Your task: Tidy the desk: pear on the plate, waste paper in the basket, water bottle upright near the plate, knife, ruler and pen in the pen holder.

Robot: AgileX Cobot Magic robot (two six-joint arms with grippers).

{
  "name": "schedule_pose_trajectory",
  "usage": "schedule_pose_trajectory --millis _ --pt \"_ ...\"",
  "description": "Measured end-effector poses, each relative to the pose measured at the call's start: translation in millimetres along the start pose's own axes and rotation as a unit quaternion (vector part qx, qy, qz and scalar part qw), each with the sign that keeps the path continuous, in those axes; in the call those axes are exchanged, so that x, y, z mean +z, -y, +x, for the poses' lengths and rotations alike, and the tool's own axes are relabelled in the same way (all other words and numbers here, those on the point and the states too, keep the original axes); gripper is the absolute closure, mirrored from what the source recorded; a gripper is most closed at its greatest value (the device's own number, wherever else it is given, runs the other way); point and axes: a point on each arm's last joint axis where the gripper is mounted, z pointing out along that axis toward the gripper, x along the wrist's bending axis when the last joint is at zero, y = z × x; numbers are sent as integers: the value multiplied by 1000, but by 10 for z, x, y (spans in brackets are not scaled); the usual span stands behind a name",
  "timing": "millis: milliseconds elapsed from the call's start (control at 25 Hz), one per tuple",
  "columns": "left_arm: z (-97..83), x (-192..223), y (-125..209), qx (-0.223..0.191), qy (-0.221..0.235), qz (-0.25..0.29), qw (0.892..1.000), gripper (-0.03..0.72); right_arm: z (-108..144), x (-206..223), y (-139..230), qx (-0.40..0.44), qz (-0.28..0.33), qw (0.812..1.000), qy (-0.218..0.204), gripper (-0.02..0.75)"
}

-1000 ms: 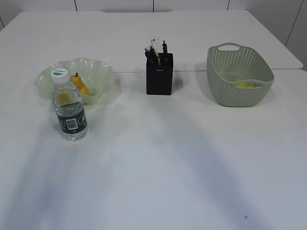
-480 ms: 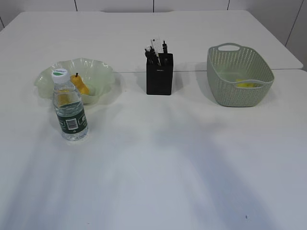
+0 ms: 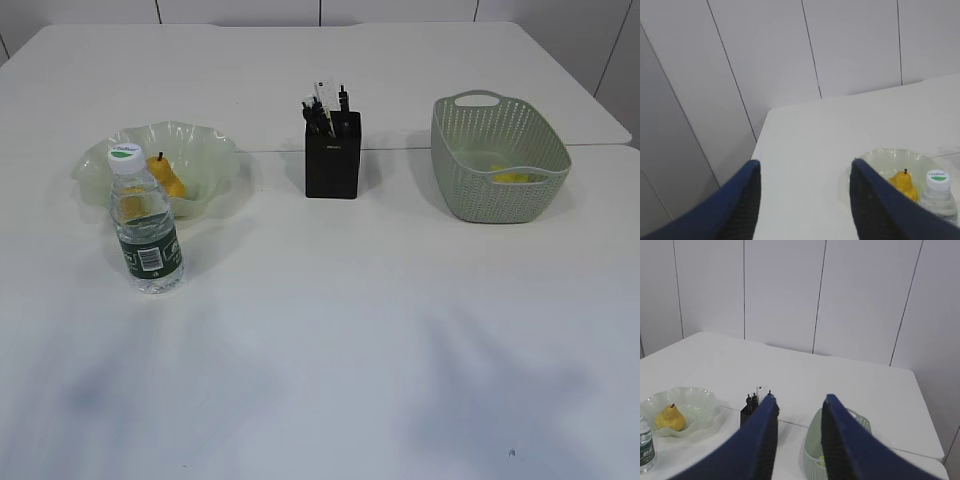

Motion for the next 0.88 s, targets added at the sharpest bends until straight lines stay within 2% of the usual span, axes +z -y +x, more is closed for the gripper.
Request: schedule_pose_trajectory --millis 440,640,720,880 --pt "29 -686 206 -40 -4 18 999 286 -3 -879 401 42 5 999 -11 510" --pt "-3 -846 296 -60 13 31 998 286 12 -1122 629 50 67 996 -19 510" --pt "-29 -893 338 -65 27 46 996 286 14 -1231 702 52 73 996 -20 510" --pt "-72 -923 398 -58 50 82 994 286 20 -1356 843 53 102 993 -21 510"
